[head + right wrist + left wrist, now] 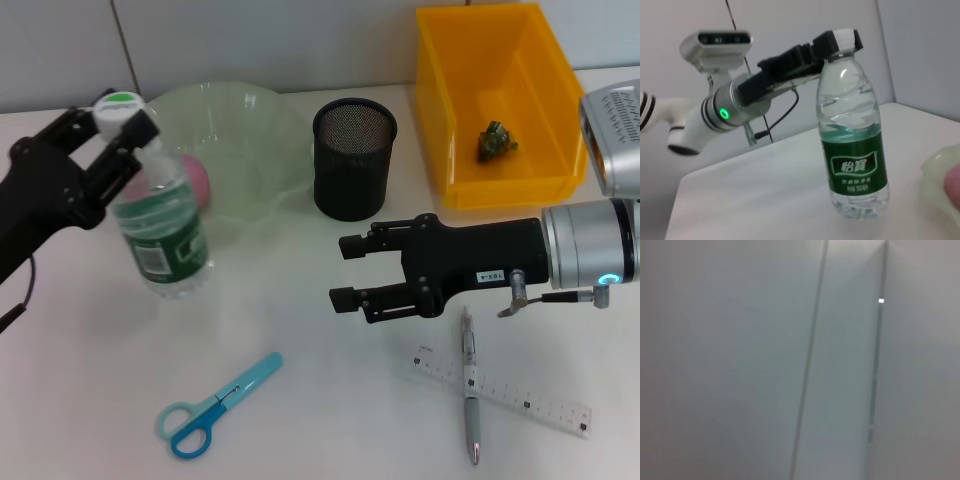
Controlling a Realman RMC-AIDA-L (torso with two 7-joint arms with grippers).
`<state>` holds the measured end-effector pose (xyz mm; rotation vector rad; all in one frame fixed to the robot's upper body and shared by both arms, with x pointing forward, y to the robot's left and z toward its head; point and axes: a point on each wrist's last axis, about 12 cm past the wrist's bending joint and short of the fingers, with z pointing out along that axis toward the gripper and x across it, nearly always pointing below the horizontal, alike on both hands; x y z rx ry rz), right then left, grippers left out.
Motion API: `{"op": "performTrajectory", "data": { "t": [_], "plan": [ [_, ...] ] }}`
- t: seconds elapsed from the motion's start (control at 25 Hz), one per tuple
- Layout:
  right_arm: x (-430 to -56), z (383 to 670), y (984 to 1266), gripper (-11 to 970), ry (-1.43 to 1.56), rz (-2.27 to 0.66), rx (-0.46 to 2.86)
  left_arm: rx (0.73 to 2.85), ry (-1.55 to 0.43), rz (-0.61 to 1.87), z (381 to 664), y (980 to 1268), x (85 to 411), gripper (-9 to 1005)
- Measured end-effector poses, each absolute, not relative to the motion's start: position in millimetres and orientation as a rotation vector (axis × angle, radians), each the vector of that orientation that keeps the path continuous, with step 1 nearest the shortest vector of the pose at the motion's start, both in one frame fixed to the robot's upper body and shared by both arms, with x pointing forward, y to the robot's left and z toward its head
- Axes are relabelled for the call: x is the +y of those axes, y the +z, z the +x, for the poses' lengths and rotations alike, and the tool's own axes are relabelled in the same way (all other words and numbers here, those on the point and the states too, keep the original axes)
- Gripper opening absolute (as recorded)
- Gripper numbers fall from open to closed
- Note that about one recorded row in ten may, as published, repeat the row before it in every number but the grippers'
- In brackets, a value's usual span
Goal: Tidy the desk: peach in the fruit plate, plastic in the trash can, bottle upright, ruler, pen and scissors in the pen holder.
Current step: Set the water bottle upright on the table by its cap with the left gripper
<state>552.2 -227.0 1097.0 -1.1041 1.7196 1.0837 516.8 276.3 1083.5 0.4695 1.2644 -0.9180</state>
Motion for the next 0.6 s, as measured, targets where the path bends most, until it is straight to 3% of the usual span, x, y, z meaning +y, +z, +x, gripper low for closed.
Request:
{"op": "performTrajectory", "data": {
  "t": [0.6],
  "plan": [
    [-238.3,544.5,1089.4,735,1.033,-1.094,1.723,1.303,-0.705,0.37,513.9,1060.6,277.0,475]
  ]
}}
